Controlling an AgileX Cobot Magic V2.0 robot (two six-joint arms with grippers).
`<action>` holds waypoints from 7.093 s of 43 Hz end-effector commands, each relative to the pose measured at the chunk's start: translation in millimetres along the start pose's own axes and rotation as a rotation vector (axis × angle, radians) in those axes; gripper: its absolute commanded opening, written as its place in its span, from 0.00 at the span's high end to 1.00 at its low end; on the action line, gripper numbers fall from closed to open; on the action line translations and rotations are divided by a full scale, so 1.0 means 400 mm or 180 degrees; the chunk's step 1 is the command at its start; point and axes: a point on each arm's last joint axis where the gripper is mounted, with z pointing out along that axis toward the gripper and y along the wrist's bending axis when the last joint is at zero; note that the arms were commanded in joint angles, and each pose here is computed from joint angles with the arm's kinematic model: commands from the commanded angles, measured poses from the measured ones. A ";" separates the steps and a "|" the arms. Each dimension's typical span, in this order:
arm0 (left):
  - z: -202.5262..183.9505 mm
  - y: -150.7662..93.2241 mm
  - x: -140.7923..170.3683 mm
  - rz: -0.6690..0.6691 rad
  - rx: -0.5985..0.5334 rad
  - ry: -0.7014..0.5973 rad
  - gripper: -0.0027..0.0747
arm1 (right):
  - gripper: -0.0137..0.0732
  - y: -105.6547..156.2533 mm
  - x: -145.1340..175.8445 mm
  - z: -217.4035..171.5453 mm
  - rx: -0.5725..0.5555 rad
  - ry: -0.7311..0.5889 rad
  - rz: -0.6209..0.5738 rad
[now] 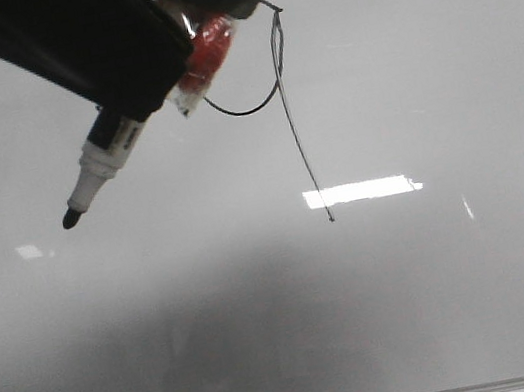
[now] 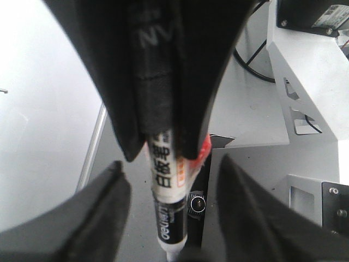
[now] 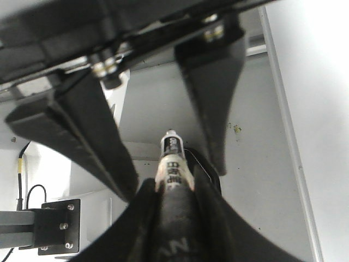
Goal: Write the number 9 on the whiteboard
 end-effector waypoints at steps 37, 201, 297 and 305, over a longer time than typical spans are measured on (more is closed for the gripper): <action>-0.035 -0.015 -0.030 0.0037 -0.0057 -0.0247 0.99 | 0.22 0.081 -0.088 -0.108 0.0010 -0.0654 -0.0351; -0.296 -0.240 0.376 -0.1341 -0.3805 -0.2853 0.99 | 0.92 0.342 0.403 -0.140 0.1912 -0.1777 0.0247; -0.094 -0.197 0.599 -0.1415 -0.4508 -0.2435 0.99 | 0.92 0.342 0.403 -0.140 0.1910 -0.1774 0.0246; -0.094 -0.197 0.599 -0.1415 -0.4508 -0.2435 0.99 | 0.92 0.342 0.403 -0.140 0.1910 -0.1774 0.0246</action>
